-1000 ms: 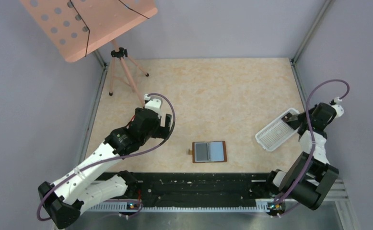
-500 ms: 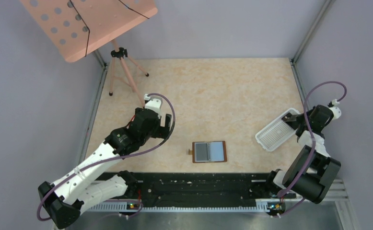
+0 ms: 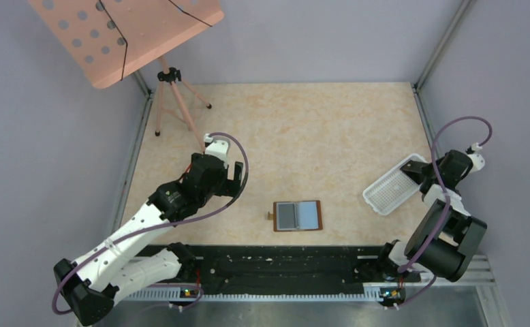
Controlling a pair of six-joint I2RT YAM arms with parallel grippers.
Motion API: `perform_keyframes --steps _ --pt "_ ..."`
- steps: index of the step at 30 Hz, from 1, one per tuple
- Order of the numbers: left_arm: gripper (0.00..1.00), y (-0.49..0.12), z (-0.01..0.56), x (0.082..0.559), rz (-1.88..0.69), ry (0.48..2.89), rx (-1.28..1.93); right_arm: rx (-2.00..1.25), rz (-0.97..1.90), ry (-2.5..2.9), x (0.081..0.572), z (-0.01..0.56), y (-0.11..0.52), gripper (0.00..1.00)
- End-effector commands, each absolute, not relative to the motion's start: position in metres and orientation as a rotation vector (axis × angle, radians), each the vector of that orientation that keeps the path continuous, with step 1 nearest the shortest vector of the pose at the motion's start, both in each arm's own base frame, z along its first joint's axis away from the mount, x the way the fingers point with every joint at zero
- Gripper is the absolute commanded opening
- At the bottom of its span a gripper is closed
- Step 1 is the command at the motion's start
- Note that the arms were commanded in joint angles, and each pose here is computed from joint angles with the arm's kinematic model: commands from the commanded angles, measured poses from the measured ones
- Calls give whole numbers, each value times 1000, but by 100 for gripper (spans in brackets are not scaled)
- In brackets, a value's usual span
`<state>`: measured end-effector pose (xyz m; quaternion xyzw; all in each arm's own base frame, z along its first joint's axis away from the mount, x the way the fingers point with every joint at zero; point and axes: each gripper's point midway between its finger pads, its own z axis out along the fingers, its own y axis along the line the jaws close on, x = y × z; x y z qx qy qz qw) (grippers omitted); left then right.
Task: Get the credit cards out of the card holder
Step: Place the credit card in the storage box.
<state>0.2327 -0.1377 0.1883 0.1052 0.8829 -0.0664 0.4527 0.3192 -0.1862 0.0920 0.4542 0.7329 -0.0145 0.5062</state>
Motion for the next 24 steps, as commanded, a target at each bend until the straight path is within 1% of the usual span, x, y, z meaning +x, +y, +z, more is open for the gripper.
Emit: perform_keyframes --steps 1,14,24 --pt "99 -137 199 237 -172 2131 241 1120 -89 1745 317 93 -199 13" --pt "99 -141 199 236 -199 2135 251 1154 -103 1778 319 87 -204 22" --pt "98 -142 199 235 -206 2133 249 1171 -112 1778 320 86 -206 26"
